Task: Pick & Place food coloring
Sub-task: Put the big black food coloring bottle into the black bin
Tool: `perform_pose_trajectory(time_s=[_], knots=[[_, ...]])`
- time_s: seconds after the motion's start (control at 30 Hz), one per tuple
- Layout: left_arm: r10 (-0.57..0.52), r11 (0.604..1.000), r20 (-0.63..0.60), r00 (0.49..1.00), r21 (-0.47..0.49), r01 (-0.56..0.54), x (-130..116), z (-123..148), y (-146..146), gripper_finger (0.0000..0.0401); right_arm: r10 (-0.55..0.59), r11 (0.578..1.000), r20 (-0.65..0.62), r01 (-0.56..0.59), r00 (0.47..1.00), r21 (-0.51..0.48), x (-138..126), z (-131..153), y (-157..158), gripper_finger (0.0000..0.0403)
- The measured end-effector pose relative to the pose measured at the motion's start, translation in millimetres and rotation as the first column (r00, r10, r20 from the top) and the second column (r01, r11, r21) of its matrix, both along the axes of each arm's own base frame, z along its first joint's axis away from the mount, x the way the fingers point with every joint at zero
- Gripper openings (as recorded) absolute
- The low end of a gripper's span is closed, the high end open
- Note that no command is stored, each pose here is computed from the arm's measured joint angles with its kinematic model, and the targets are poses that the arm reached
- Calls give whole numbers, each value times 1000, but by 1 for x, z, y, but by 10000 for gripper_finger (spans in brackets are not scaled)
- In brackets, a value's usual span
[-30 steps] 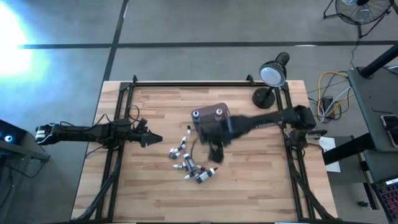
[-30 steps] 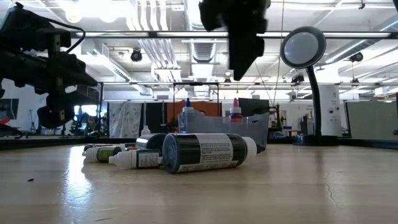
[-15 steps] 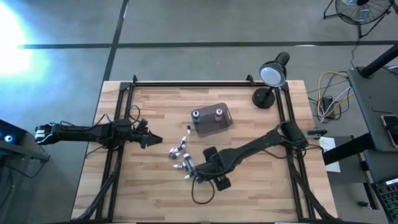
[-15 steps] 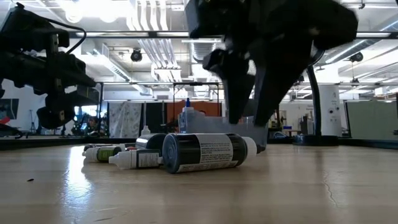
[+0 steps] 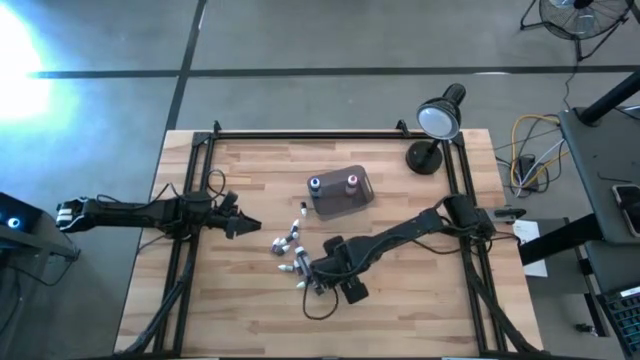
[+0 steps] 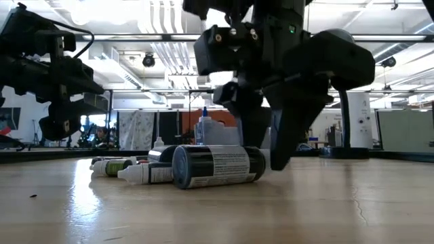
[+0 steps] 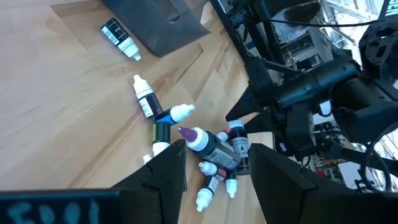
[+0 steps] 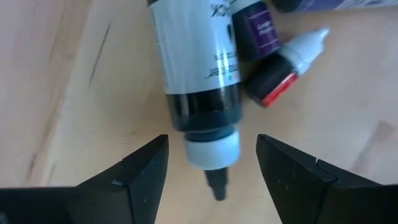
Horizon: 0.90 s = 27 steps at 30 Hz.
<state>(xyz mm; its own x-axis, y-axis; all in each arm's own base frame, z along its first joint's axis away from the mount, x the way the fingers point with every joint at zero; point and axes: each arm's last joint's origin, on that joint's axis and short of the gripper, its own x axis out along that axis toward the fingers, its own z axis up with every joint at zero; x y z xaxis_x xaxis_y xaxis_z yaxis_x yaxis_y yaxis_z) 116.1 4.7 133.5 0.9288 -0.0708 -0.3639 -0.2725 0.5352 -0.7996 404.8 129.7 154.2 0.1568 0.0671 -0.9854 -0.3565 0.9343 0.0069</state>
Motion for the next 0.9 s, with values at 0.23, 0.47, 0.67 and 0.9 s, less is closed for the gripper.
perform_pose_trajectory(time_s=[0.23, 0.47, 0.67, 0.9], knots=[[11, 999, -3, 1000, -30, -11, 0, 0, 0, 151, 21, 999, -6, -21, 1000, 32, -1, -7, -3, 231], [79, 975, -25, 997, -206, -83, 0, 0, 0, 151, 75, 995, -15, -74, 997, 64, -1, -10, -13, 212], [101, 965, -32, 994, -238, -105, 0, 0, 0, 151, 75, 993, -11, -73, 997, 89, -3, -10, -18, 176], [109, 954, -39, 993, -276, -116, 0, 0, -1, 151, 118, 975, 0, -116, 993, 189, -14, -11, -18, 156]])
